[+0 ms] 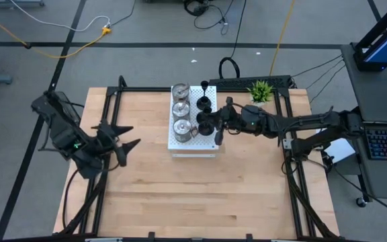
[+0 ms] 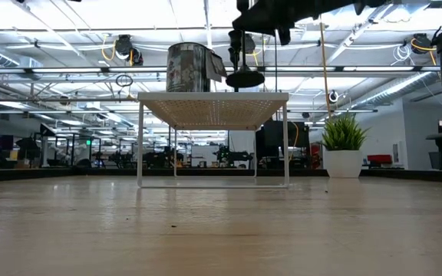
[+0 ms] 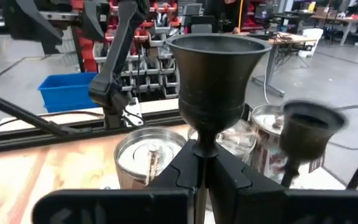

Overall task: Pick & Place candle stick holders
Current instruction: Put the black candle holder on the shelf aligned with the other black candle holders

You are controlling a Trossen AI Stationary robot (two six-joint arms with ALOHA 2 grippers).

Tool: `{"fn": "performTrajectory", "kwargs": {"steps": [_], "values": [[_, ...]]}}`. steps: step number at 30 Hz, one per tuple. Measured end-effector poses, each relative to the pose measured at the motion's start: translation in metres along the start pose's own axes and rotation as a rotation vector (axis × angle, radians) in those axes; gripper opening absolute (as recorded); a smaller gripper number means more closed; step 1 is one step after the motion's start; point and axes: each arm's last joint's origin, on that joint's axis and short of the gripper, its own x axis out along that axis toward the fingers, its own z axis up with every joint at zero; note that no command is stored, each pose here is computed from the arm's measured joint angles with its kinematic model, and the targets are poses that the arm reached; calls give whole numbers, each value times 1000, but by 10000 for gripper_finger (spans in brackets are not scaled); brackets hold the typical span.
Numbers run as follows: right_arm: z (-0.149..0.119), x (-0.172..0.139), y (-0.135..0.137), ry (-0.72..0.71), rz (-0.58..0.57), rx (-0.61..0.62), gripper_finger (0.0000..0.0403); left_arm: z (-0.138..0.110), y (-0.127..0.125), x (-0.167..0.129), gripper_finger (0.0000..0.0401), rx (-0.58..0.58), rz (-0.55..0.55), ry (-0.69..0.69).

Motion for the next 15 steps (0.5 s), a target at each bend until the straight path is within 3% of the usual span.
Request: {"fn": "performTrajectory", "kwargs": {"steps": [10, 15], "values": [[-25, -3, -2, -34, -26, 75, 7, 0, 18, -6, 285, 8, -30, -12], [-24, -3, -1, -48, -20, 77, 7, 2, 22, -8, 285, 17, -34, -17]]}}
